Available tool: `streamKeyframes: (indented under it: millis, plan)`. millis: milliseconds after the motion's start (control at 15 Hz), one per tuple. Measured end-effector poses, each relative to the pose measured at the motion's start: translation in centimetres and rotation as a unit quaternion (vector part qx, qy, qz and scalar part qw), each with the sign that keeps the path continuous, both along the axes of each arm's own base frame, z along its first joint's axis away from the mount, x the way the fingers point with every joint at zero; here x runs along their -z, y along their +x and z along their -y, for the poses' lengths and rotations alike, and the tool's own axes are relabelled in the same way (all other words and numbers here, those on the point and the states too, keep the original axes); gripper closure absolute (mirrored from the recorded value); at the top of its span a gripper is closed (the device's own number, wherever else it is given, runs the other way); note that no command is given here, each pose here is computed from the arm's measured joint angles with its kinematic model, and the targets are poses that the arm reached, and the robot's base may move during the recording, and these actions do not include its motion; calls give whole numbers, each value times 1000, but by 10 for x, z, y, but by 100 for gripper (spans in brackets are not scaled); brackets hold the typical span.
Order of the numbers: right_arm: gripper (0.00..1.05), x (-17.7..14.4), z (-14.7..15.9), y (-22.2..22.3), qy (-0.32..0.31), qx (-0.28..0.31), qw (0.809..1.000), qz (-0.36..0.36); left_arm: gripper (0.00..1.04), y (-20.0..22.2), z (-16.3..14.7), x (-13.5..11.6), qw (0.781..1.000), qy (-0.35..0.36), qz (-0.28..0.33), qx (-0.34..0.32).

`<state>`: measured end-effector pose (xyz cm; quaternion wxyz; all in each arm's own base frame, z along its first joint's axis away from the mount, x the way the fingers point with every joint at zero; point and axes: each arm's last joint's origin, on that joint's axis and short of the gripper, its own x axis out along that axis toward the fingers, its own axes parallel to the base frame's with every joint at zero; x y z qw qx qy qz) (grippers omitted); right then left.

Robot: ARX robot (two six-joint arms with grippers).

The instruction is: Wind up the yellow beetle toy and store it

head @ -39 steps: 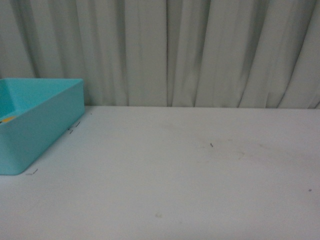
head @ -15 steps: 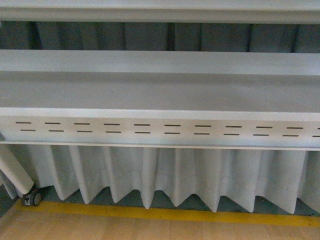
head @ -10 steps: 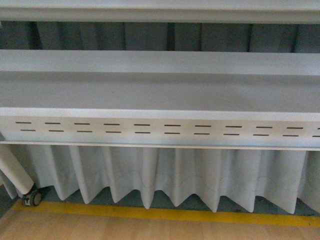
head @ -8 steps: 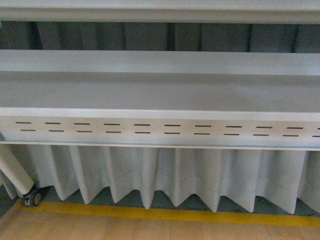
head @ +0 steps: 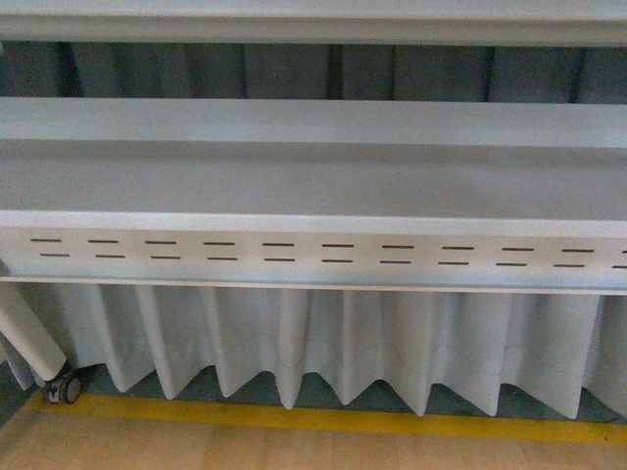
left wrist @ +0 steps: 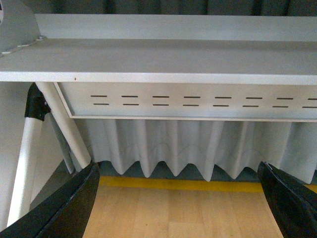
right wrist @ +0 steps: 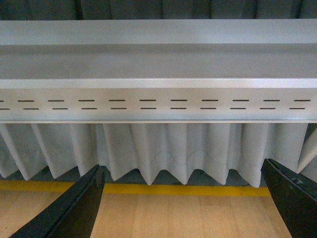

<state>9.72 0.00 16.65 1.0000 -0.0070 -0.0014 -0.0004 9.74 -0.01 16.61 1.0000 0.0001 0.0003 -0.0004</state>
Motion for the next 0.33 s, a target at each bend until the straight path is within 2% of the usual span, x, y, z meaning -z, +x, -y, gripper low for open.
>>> streamKeyframes:
  millis: [333]
  plan:
    - [7,0,0,0,0,0,1000,0,7,0,0,0,1000,0,0,0]
